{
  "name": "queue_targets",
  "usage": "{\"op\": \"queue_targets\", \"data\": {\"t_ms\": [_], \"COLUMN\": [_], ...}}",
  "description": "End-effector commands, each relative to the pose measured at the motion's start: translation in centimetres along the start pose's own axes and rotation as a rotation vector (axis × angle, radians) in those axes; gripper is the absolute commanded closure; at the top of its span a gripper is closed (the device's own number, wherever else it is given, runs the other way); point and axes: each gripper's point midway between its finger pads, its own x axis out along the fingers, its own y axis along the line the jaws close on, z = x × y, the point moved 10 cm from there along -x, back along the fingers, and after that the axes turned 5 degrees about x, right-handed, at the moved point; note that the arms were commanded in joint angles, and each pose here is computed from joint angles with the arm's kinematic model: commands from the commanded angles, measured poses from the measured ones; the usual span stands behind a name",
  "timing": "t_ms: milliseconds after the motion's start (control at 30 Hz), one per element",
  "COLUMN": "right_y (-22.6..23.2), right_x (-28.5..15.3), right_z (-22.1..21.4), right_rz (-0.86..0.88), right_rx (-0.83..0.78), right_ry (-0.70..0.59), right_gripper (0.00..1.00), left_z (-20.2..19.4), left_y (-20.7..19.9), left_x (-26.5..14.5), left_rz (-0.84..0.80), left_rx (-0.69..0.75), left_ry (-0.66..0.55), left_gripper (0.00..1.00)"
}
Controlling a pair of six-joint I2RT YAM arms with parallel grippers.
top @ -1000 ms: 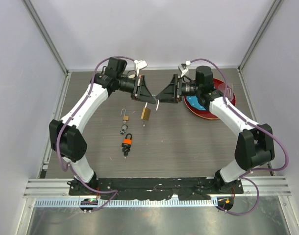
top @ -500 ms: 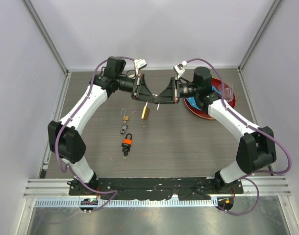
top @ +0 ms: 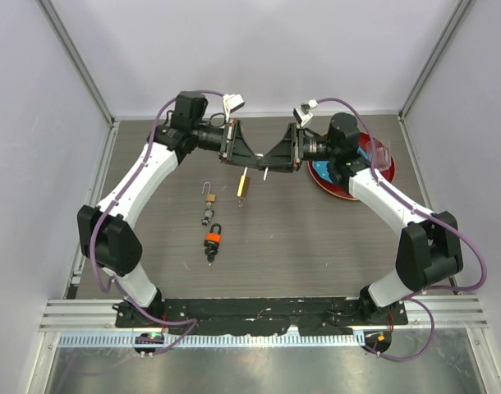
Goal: Lock with the key
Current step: Pick up the lock from the center of the board, then lock the lock.
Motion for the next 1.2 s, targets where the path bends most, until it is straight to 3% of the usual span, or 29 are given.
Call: {"op": "queue_targets", "data": {"t_ms": [0, 200, 500, 733, 1000, 1167], "right_y": [3.9, 4.6, 4.3, 4.2, 4.0, 3.5], "right_x": [-0.4, -0.8, -1.0, -0.9, -0.7, -0.4], "right_z": [0.6, 0.5, 0.6, 0.8, 0.8, 0.4], "right_rz": [0.123, 0.168, 0.165, 0.173, 0.155, 0.104], "right_rx": [-0.109, -0.113, -0.097, -0.072, -0.066, -0.101], "right_ry": [-0.022, -0.027, -0.037, -0.044, -0.018, -0.008], "right_gripper": [0.57, 0.54, 0.64, 0.87, 0.74, 0.71], "left_z": [0.0, -0.2, 0.0, 0.1, 0.6, 1.0], "left_y": [-2.9, -3.0, -3.4, -3.9, -4.0, -3.8], "left_x": [-1.0, -1.1, -1.1, -1.1, -1.0, -0.9], "left_rz": [-0.057, -0.065, -0.123, -0.176, -0.162, -0.156], "left_rx": [0.066, 0.07, 0.073, 0.073, 0.078, 0.077], "left_ry": [-0.009, -0.01, -0.013, -0.033, -0.054, -0.061], "left_gripper": [1.0, 1.0, 1.0, 1.0, 1.0, 1.0]}}
